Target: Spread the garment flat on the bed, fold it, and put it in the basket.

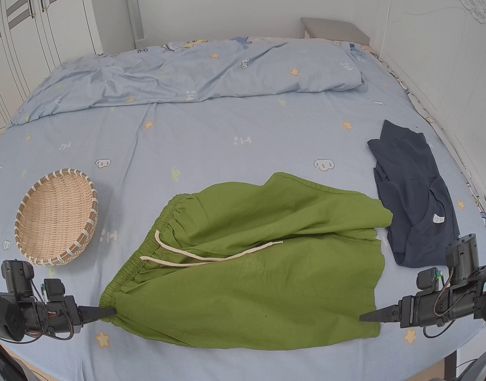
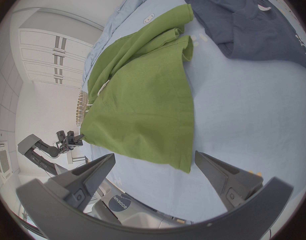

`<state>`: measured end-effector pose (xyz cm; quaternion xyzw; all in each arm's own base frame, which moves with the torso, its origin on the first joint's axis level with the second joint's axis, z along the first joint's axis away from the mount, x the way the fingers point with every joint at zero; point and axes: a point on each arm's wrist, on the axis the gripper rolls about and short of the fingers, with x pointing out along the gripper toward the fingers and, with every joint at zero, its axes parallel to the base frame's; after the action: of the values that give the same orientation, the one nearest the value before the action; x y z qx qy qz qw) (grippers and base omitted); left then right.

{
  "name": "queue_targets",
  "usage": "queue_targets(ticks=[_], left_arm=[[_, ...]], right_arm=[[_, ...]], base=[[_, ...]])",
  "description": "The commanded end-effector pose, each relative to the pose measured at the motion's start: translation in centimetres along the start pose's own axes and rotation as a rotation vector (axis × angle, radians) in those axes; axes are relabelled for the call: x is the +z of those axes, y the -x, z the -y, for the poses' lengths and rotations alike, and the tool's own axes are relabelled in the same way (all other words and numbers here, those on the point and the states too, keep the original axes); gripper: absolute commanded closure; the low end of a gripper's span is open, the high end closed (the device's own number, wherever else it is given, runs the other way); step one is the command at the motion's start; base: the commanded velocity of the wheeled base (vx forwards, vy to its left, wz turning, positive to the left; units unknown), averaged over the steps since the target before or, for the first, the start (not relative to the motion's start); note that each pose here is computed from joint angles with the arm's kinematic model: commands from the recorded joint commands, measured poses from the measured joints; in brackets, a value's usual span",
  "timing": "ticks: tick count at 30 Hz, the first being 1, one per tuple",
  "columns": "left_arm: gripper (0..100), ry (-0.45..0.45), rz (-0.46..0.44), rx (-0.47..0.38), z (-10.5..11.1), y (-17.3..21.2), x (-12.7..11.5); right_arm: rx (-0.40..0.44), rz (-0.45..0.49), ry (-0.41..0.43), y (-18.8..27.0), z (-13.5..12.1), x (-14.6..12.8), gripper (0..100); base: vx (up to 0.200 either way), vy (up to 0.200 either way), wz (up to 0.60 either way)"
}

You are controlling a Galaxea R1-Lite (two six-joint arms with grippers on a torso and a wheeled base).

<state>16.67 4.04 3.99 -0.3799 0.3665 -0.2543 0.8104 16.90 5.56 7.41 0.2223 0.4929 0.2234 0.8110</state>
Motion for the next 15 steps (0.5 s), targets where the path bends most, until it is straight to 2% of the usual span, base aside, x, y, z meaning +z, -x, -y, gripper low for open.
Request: queue_targets(ticks=[1,11,15], left_arm=[[100,-0.015,0.006,-0.004,0.1,-0.07,0.36],[100,-0.017,-0.004,-0.008,-0.04,-0.37,0.56],[100,-0.018,-0.006,-0.009,-0.03,-0.44,0.58]], right_arm=[[-0.034,-0.076,-0.037,-2.24,1.89,-1.09,0],[-0.028,-0.065,-0.038,-2.51,2.11,-1.02,0],[0.013,-0.104,-0.05,-3.11,2.32,-1.01,0]], base=[[0.0,0.0,0.0],[0.0,0.0,0.0],[0.0,0.0,0.0]])
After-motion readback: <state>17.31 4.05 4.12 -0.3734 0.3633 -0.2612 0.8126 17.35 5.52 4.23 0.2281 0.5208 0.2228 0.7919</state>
